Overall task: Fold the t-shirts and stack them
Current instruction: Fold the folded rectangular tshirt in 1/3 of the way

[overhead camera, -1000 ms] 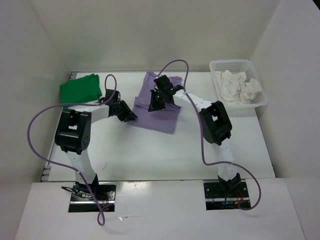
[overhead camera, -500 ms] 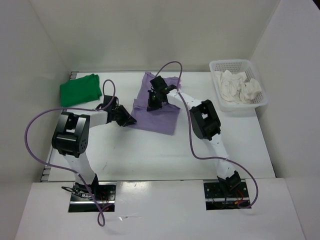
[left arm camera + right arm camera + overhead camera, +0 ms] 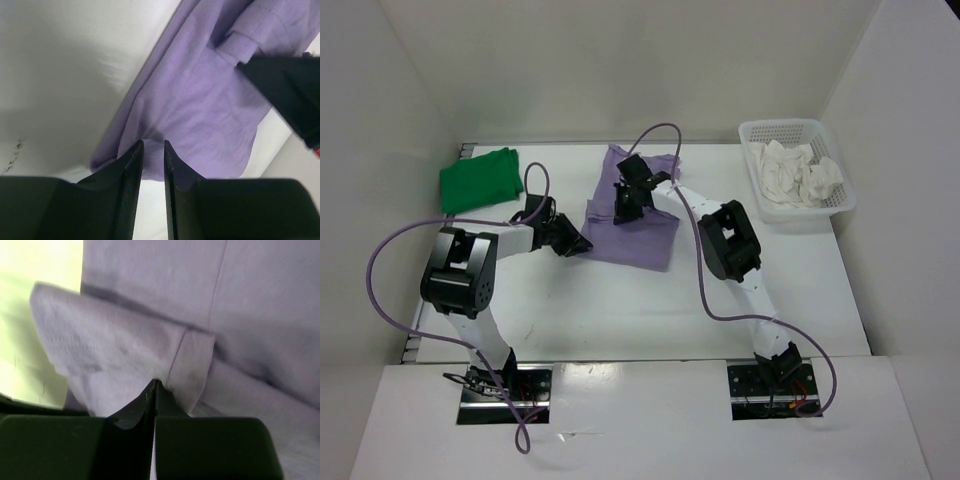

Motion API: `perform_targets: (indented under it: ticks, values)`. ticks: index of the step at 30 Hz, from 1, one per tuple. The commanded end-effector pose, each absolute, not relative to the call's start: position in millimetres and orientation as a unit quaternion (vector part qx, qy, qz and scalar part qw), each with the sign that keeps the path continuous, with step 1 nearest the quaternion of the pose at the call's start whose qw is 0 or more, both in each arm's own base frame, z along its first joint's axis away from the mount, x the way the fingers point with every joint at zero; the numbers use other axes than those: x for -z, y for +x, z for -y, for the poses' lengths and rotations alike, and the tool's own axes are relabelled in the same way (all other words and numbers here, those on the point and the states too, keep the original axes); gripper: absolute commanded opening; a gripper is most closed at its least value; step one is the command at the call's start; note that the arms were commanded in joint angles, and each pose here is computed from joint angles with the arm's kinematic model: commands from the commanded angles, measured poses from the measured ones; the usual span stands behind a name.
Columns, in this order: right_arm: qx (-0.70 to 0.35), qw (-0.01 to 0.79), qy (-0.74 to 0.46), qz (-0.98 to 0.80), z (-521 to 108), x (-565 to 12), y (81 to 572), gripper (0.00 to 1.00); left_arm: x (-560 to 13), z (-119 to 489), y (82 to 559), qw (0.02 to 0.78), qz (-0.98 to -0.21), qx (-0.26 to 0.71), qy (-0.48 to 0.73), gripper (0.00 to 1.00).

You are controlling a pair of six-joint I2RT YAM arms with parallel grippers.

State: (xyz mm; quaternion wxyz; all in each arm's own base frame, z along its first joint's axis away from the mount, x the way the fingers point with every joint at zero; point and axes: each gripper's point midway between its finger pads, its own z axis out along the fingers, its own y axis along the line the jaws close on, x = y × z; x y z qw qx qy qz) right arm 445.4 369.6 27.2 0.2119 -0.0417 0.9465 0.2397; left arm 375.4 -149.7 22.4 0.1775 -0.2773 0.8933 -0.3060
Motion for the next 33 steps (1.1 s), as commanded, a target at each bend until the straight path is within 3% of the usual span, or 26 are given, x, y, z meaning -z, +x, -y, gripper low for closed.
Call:
perform_targets:
  ticks: [1, 7, 8, 9, 10, 12, 13, 20, 23, 28, 33]
  values:
    - [-0.210, 0.255, -0.035, -0.943, -362.8, -29.6, 478.6, 0.01, -0.3, 139.7, 342.4, 0.136, -0.910, 0.270, -0.284, 0.31]
    - [-0.185, 0.371, 0.024, -0.910, -326.0, -79.6, 584.7, 0.01, 0.4, 135.6, 335.5, 0.132, -0.914, 0.257, -0.285, 0.31]
    - [-0.203, 0.411, 0.031, -0.888, -323.1, -132.6, 599.5, 0.01, 0.4, 135.6, 335.5, 0.132, -0.914, 0.257, -0.285, 0.31]
    - [-0.222, 0.397, 0.033, -0.890, -323.0, -125.3, 601.0, 0.01, -5.9, 136.0, 338.1, 0.137, -0.913, 0.260, -0.283, 0.31]
    - [-0.242, 0.409, 0.042, -0.879, -317.5, -155.0, 602.5, 0.01, -10.0, 136.2, 339.4, 0.143, -0.912, 0.262, -0.282, 0.31]
    - [-0.238, 0.392, 0.045, -0.888, -308.5, -159.7, 591.6, 0.01, -16.9, 136.5, 341.9, 0.149, -0.911, 0.265, -0.280, 0.31]
    - [-0.241, 0.404, 0.037, -0.882, -303.6, -191.8, 582.4, 0.02, -23.7, 137.2, 347.0, 0.158, -0.909, 0.269, -0.278, 0.31]
    - [-0.259, 0.281, -0.060, -0.922, -330.8, -131.0, 449.1, 0.04, -48.0, 142.7, 362.4, 0.182, -0.901, 0.292, -0.266, 0.33]
    - [-0.258, 0.239, -0.061, -0.934, -325.0, -93.7, 418.6, 0.04, -51.0, 145.0, 366.9, 0.183, -0.899, 0.297, -0.263, 0.33]
    - [-0.260, 0.225, -0.068, -0.936, -328.5, -74.3, 409.3, 0.04, -61.1, 150.1, 369.7, 0.190, -0.899, 0.305, -0.249, 0.33]
    - [-0.244, 0.229, -0.061, -0.940, -335.1, -49.1, 430.8, 0.01, -85.8, 184.8, 376.1, 0.204, -0.901, 0.325, -0.203, 0.33]
